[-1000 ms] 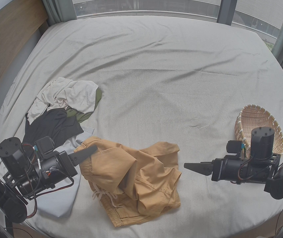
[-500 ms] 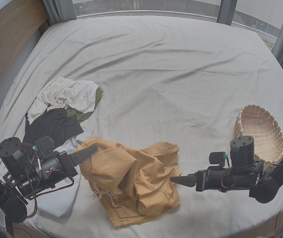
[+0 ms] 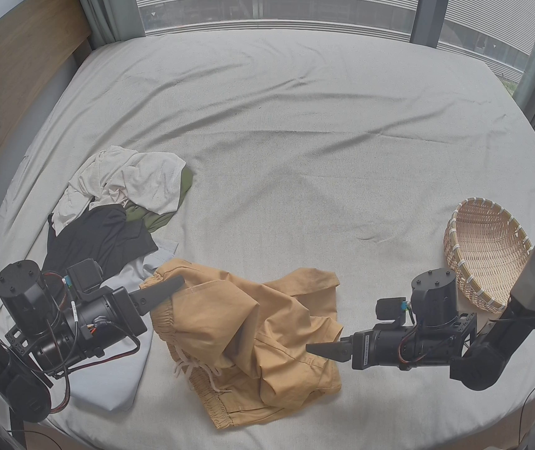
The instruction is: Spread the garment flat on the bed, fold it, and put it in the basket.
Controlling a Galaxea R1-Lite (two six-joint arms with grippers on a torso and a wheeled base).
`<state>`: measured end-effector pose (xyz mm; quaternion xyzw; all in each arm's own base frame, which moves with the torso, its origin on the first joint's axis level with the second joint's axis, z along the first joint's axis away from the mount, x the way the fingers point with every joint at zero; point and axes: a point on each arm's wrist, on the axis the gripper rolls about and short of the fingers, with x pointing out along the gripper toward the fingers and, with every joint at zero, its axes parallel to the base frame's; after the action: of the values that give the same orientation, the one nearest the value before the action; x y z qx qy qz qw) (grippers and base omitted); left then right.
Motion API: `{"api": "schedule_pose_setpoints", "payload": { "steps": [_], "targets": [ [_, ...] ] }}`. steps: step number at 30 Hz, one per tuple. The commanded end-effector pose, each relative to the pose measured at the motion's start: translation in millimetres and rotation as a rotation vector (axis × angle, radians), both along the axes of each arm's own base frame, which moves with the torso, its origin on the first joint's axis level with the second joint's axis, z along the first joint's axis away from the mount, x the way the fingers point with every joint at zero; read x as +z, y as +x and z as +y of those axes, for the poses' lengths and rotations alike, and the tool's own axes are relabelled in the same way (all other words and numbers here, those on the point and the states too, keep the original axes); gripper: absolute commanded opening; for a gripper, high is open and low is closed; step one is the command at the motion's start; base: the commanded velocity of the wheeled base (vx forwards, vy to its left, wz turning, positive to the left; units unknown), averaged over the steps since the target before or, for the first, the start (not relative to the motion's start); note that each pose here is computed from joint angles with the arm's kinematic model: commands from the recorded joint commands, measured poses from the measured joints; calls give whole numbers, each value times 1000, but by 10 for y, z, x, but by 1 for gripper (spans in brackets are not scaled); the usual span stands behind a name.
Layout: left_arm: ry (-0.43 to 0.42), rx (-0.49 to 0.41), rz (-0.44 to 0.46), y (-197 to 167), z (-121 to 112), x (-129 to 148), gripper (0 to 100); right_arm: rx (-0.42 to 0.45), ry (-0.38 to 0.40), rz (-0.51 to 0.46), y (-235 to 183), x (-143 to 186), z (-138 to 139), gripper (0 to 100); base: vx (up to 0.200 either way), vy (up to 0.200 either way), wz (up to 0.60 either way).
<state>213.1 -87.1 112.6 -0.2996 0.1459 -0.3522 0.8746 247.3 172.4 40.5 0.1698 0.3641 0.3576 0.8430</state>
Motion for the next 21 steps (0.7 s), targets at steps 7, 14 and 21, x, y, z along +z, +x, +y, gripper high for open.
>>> {"api": "schedule_pose_setpoints", "payload": {
  "steps": [7,14,21],
  "targets": [
    [-2,0,-5,-2,1,10,0,-10,-31,7,56,-157,173,0,0,0,0],
    [-2,0,-4,4,-1,6,0,-62,4,3,101,-147,208,0,0,0,0],
    [-5,3,-12,64,-19,12,0,-92,85,-67,-107,198,-14,0,0,0,0]
  ]
}}
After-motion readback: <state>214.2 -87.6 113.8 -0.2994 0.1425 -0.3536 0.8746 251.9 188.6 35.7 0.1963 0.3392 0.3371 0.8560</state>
